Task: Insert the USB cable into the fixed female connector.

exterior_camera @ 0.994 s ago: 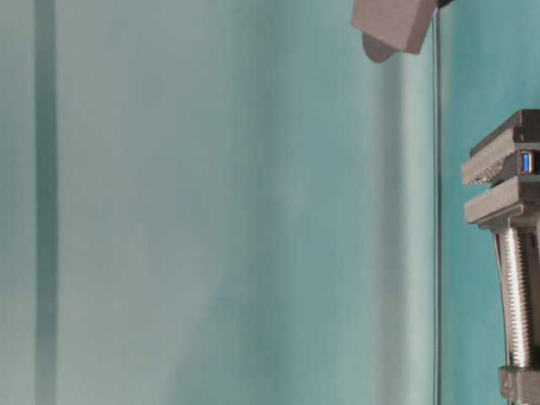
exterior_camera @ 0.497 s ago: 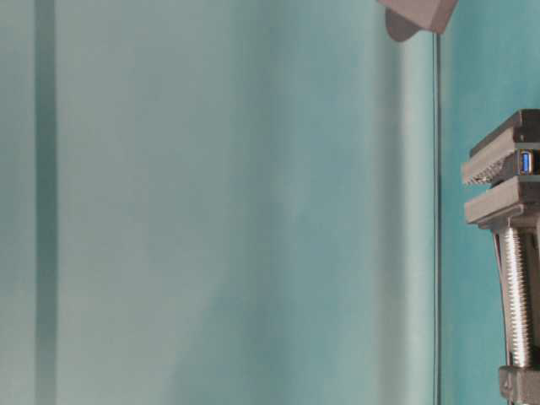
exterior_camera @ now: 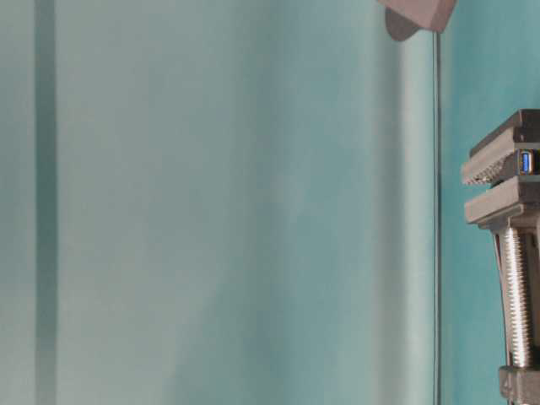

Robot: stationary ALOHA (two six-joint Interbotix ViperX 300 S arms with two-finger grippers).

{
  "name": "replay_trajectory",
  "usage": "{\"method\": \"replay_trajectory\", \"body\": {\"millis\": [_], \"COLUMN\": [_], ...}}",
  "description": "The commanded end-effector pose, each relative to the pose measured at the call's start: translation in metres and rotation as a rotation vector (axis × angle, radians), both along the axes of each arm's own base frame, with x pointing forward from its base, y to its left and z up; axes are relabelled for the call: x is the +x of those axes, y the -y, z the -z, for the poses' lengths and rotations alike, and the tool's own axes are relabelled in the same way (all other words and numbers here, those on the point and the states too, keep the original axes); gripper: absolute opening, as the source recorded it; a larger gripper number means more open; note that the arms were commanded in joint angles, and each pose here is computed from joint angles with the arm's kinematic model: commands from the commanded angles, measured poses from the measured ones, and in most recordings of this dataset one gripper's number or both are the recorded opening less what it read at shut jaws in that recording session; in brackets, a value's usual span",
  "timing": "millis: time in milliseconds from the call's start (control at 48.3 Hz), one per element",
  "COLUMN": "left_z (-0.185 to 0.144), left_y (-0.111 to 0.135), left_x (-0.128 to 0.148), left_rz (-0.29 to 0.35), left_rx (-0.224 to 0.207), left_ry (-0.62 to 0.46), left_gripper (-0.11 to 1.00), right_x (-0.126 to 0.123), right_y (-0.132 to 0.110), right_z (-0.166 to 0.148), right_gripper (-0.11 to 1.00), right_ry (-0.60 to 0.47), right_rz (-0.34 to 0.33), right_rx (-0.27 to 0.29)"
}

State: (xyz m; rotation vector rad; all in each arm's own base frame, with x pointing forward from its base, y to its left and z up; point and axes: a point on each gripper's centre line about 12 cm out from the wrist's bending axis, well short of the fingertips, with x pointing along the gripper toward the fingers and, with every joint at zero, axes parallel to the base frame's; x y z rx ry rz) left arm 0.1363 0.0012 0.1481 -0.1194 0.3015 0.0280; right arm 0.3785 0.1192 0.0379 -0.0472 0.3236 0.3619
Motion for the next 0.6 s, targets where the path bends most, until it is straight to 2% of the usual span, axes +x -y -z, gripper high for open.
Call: {"method": "replay_trajectory", "body": {"millis": [0, 352, 580], "left_z": [-0.005, -0.005, -0.001], "left_y": [0.000, 0.000, -0.001], "left_x": [0.002, 0.002, 0.001], "left_rz": [0.001, 0.002, -0.002], "left_rx": [0.009, 0.009, 0.007], "left_ry": [0.014, 0.014, 0.026], "left_gripper": [1.00, 1.00, 1.00], "right_x": [0.003, 0.004, 0.006], "right_y": [-0.005, -0.004, 0.000], "right_z": [-0.008, -0.013, -0.029], "right_gripper": [0.22, 0.22, 0.22], "right_ry": [0.026, 0.035, 0.065], "right_rz": [-0.012, -0.001, 0.041], "right_rx": [0.009, 0.016, 0.040]}}
